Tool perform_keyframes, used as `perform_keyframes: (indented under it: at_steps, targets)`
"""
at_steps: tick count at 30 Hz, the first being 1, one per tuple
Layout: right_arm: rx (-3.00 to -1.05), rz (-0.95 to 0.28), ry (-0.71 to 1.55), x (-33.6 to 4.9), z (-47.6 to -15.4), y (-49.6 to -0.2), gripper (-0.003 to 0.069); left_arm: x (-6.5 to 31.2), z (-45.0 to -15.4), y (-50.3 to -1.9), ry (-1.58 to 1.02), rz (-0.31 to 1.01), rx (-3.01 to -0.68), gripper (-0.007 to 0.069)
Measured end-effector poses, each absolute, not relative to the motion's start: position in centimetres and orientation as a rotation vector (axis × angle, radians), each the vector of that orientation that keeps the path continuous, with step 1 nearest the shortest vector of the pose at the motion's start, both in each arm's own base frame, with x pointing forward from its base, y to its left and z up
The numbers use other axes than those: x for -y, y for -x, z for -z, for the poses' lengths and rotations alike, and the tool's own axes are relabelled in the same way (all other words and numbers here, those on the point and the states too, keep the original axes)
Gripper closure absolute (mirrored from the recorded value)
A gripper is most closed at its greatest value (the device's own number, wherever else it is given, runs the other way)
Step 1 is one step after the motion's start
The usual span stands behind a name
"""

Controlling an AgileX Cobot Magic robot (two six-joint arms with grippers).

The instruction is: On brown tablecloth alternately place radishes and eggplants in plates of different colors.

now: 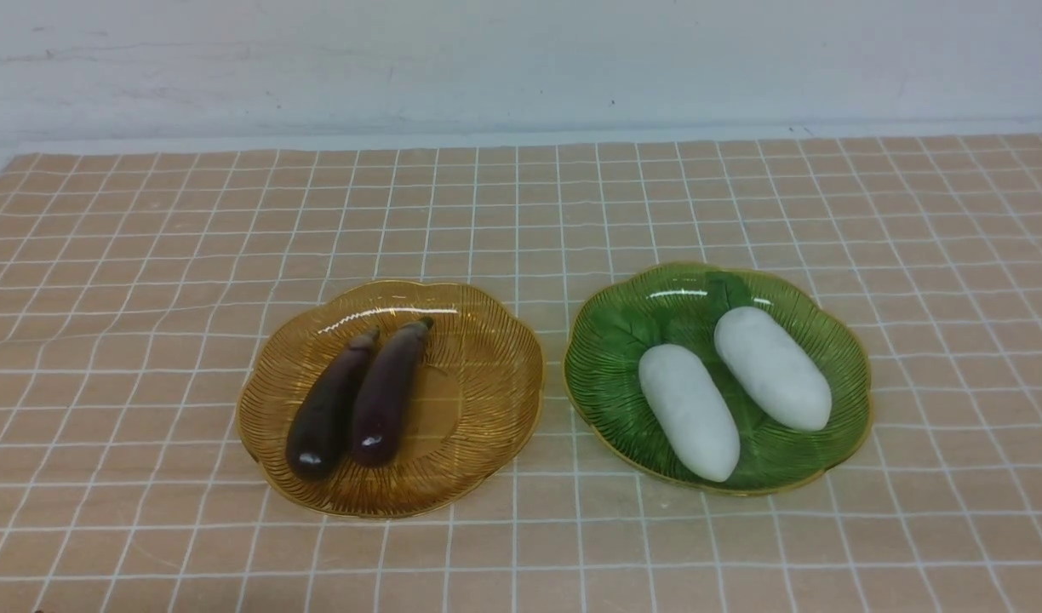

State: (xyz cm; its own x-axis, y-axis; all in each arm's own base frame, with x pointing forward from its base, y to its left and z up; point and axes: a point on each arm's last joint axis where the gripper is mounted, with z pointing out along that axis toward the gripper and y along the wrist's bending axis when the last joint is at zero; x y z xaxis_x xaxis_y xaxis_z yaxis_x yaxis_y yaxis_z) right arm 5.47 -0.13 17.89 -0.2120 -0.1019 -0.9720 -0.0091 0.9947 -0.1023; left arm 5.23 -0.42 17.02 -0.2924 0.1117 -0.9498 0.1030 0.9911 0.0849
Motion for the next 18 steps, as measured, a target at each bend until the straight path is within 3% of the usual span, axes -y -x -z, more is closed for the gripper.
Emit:
perform_keyframes:
  at_steps: [18]
  targets:
    - [-1.799, 0.080, 0.077, 0.13, -17.78, -5.44, 0.0674, 0.42, -17.02, -5.23, -0.155, -0.009, -1.871, 0.0629]
